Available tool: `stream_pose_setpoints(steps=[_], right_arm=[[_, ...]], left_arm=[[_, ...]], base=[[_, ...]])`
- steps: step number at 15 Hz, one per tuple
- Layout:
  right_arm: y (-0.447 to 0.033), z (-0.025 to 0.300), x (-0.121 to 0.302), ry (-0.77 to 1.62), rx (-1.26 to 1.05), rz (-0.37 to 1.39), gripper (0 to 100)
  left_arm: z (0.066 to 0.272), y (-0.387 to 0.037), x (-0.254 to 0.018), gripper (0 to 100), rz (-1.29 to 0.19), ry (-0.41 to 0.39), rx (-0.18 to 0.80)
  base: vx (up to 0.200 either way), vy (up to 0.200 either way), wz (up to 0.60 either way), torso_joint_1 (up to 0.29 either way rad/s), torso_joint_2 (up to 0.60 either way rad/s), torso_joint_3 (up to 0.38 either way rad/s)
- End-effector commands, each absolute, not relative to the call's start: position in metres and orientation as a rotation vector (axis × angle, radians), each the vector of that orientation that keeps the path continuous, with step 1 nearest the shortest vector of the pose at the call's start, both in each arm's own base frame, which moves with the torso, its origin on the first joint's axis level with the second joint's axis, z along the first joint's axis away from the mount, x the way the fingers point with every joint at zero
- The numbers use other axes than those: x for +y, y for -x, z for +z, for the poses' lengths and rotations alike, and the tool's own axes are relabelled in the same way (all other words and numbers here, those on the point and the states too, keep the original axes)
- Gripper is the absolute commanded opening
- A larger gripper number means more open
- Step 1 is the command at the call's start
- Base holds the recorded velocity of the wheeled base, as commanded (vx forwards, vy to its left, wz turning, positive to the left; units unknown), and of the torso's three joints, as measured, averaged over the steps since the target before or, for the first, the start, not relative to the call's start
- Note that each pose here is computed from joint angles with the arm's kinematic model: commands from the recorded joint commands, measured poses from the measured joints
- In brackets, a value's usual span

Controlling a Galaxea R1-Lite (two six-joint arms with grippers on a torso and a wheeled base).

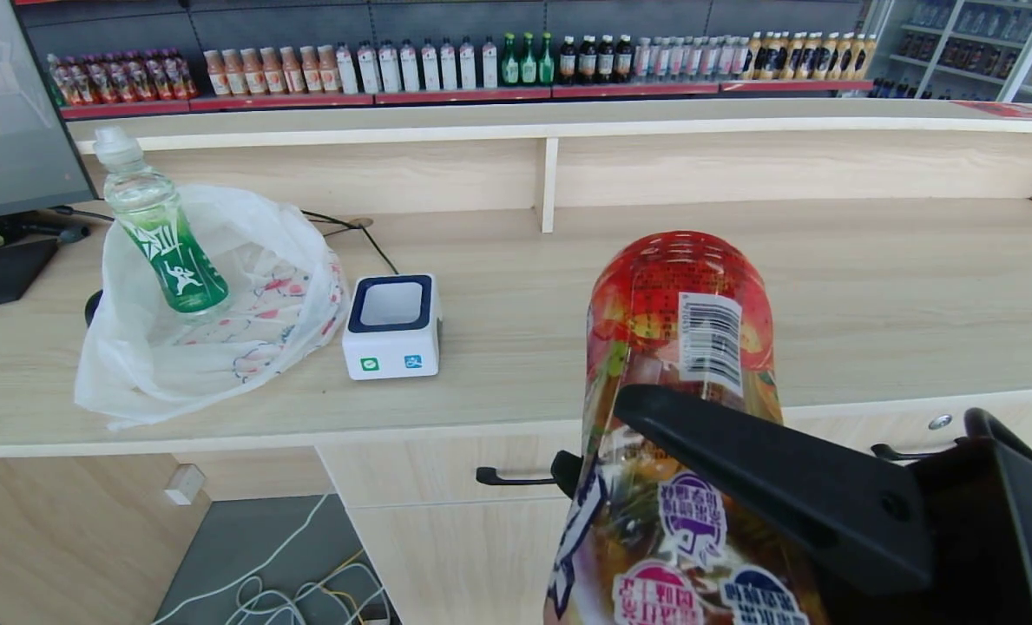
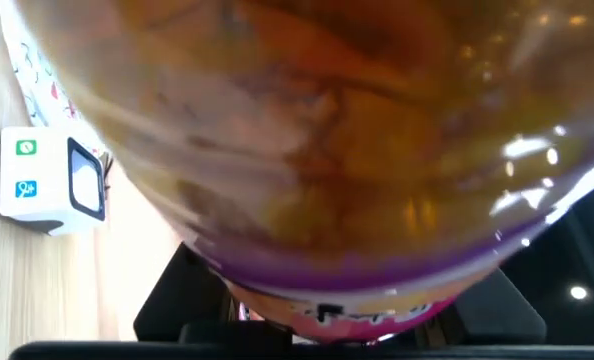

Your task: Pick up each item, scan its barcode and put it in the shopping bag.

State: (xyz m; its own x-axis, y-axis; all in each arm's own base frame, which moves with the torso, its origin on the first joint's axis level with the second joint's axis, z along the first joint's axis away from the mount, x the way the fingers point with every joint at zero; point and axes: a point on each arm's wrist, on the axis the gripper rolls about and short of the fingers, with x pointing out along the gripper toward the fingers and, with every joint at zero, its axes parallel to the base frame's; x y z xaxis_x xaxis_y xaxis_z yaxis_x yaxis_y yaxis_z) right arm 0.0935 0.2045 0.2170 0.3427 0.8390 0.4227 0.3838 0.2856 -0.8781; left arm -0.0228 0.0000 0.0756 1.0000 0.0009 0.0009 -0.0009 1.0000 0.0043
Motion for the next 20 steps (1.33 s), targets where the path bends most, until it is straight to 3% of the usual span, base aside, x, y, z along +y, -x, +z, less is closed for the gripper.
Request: stream_pose_setpoints(steps=[1, 9, 12, 15, 20], right_arm=[[-0.094, 0.215, 0.204, 1.296, -1.234, 0.466, 0], [-0.097, 0.196, 0.194, 0.987, -0.846, 0.605, 0], [-0.102, 0.185, 0.201, 0.764, -0.705, 0.726, 0], [-0.102, 0.188, 0.202, 0.649, -0.690, 0.785, 0], [-0.127, 0.205, 0.201, 0.409, -0.617, 0.734, 0]], left_arm=[[0.076, 0.023, 0.000, 100, 0.002, -0.005, -0.002], [0.076, 0.023, 0.000, 100, 0.003, -0.005, -0.002], [0.076, 0.023, 0.000, 100, 0.003, -0.005, -0.002], [0.076, 0.023, 0.000, 100, 0.002, -0.005, -0.002], [0.076, 0.023, 0.000, 100, 0.002, -0.005, -0.002]], base=[[0.000, 0.000, 0.00, 0.000, 0.00, 0.000], [0.000, 0.000, 0.00, 0.000, 0.00, 0.000], [0.000, 0.000, 0.00, 0.000, 0.00, 0.000], [0.000, 0.000, 0.00, 0.000, 0.00, 0.000], [0.000, 0.000, 0.00, 0.000, 0.00, 0.000]])
